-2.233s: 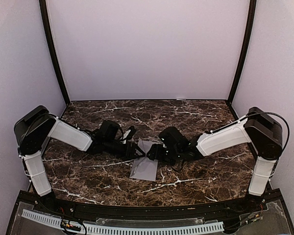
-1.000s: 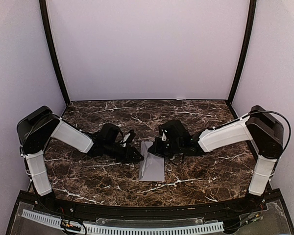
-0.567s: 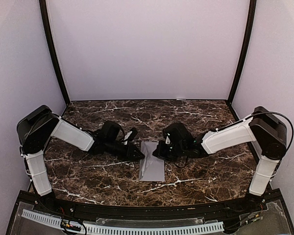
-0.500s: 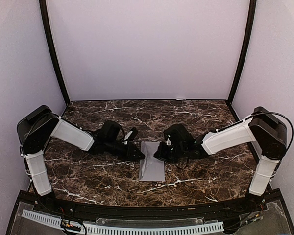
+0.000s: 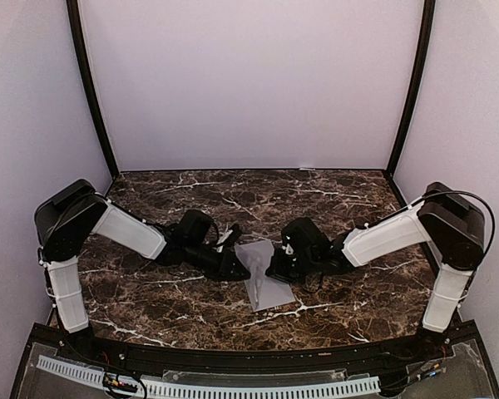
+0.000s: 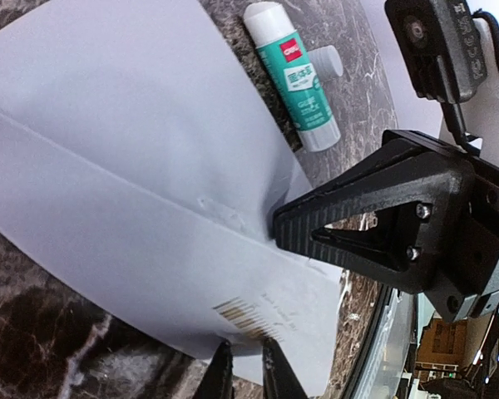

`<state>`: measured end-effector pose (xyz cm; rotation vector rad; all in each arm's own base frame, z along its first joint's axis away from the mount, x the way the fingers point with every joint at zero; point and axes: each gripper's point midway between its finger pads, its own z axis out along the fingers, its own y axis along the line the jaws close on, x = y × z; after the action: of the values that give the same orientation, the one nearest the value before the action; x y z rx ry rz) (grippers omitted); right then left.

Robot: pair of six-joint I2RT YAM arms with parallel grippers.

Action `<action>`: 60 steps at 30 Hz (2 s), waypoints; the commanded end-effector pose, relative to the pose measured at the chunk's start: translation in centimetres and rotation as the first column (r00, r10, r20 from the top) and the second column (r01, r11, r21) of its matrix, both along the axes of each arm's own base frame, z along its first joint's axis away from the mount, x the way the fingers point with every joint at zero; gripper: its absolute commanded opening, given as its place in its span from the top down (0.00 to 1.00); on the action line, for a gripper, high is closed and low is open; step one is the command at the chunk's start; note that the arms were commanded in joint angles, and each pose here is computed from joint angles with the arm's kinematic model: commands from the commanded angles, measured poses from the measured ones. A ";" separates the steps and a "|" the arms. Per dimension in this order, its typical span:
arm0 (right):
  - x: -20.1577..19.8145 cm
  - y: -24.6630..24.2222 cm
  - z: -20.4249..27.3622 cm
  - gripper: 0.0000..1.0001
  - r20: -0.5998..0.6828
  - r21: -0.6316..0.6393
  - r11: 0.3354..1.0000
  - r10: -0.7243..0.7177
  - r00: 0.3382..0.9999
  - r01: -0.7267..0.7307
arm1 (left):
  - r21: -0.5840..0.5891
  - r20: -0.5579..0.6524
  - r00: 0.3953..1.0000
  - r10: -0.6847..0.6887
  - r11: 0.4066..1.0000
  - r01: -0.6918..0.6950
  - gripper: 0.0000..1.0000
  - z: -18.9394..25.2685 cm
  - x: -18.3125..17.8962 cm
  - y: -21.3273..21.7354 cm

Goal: Place the letter into the envelope and seal it
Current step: Seal the envelope flap on the envelope.

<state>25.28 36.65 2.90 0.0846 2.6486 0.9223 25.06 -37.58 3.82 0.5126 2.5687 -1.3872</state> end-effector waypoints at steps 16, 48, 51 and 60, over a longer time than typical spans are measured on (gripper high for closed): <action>-0.7 -0.5 -2.3 0.99 -0.074 -0.008 1.000 -0.025 0.997 0.025 | -0.044 0.009 0.999 0.038 0.998 -0.037 0.85 0.7 1.5 -1.5; 0.9 -1.0 6.2 0.81 0.152 0.032 0.999 -0.014 0.988 0.009 | 0.128 -0.072 0.993 0.097 0.988 -0.087 0.88 -5.0 1.8 -0.2; 0.7 -0.4 5.1 0.89 0.127 0.052 0.999 0.003 0.992 -0.009 | 0.125 -0.065 0.993 0.099 0.988 -0.090 0.88 -4.8 1.9 -0.2; 0.9 1.9 2.7 1.00 0.085 0.072 0.995 0.063 0.994 -0.069 | 0.121 -0.054 0.994 0.100 0.988 -0.093 0.90 -4.5 1.9 -0.1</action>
<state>25.35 36.69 4.69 0.0091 2.5968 0.9424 27.85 -39.49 2.19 0.4262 2.5671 -1.3789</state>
